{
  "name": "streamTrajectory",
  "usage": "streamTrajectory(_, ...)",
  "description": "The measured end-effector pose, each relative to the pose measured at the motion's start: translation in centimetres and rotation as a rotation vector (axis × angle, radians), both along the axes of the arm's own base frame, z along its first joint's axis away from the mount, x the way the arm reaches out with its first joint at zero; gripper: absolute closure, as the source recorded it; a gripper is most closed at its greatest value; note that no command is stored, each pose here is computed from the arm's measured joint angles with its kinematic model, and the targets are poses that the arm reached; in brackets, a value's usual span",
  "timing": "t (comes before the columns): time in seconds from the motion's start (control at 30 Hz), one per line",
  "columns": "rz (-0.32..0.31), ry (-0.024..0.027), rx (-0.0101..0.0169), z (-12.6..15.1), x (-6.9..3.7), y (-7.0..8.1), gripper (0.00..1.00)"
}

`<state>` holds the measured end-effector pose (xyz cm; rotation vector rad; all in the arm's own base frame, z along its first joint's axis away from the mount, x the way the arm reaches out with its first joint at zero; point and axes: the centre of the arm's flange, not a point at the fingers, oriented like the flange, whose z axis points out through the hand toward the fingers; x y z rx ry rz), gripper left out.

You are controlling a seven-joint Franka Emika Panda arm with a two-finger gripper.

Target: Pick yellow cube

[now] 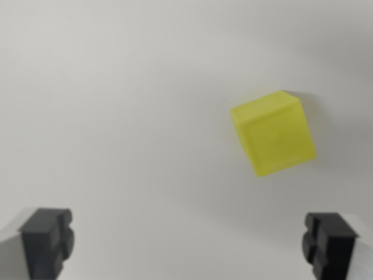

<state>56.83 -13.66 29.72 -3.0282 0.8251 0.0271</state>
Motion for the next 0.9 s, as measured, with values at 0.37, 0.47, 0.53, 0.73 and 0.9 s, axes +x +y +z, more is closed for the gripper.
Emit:
streamTrajectory(0.37,0.083,-0.0027,-0.0008,-2.8,0.1,-1.4,0.0)
streamTrajectory(0.47,0.106,-0.003,-0.0008,-3.5,0.1,-1.9,0.0)
streamTrajectory(0.53,0.121,-0.0041,-0.0011,-4.0,0.1,-2.1,0.0)
streamTrajectory(0.73,0.166,-0.0053,-0.0013,-5.5,0.1,-2.9,0.0)
streamTrajectory(0.9,0.203,-0.0066,-0.0016,-6.8,0.2,-3.6,0.0)
